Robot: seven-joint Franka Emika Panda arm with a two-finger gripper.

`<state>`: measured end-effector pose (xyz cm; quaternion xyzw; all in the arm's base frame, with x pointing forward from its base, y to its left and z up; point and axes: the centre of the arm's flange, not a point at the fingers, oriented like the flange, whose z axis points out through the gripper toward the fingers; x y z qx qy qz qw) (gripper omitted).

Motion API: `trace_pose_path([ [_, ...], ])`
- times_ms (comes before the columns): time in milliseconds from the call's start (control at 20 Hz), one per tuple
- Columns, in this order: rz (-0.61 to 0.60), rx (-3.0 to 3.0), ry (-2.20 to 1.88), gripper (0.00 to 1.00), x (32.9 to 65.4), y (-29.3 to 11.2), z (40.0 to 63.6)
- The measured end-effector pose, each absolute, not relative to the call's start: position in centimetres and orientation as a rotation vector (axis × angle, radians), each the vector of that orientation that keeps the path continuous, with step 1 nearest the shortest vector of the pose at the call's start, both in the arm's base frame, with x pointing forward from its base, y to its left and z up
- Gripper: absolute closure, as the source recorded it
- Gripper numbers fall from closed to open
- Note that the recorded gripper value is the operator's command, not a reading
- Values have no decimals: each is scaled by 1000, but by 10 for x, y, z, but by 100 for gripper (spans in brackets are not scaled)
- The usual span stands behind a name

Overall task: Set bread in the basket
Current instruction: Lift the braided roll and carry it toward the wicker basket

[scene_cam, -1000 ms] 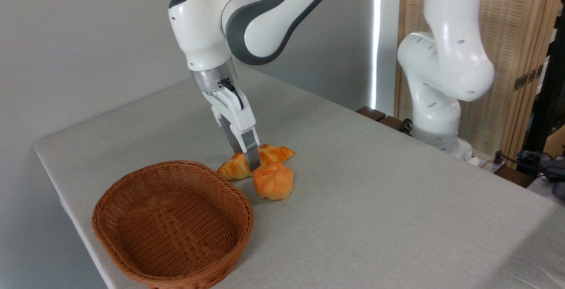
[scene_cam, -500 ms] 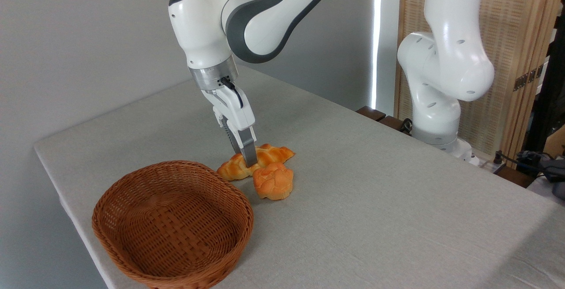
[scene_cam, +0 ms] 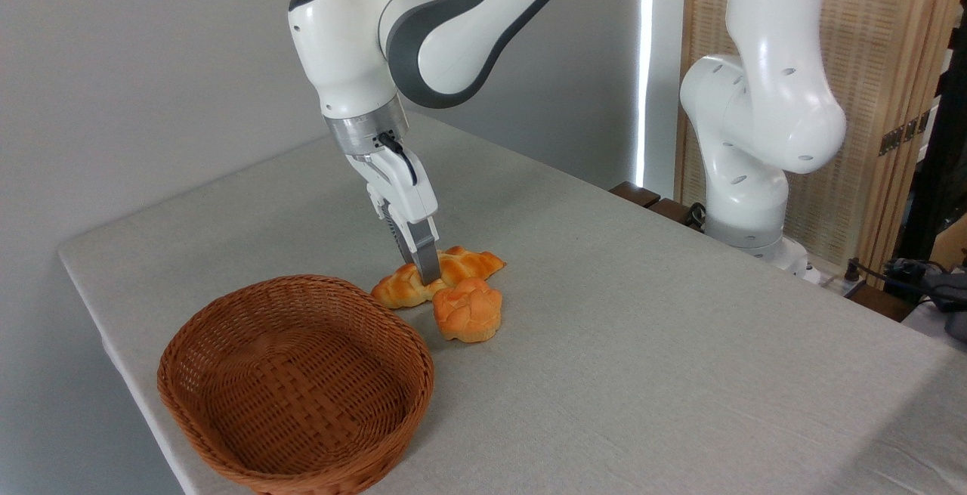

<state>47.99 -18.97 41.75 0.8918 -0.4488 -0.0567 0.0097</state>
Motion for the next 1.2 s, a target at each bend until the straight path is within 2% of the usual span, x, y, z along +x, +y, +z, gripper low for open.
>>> trace_pose_path([
  [300, -174, 2782, -1410, 65, 478, -191, 425],
  [400, -174, 2781, -1414, 65, 477, -192, 436],
  [750, -55, 2789, -1427, 64, 487, -198, 488],
  [1200, 113, 2784, -1354, 63, 505, -192, 535],
])
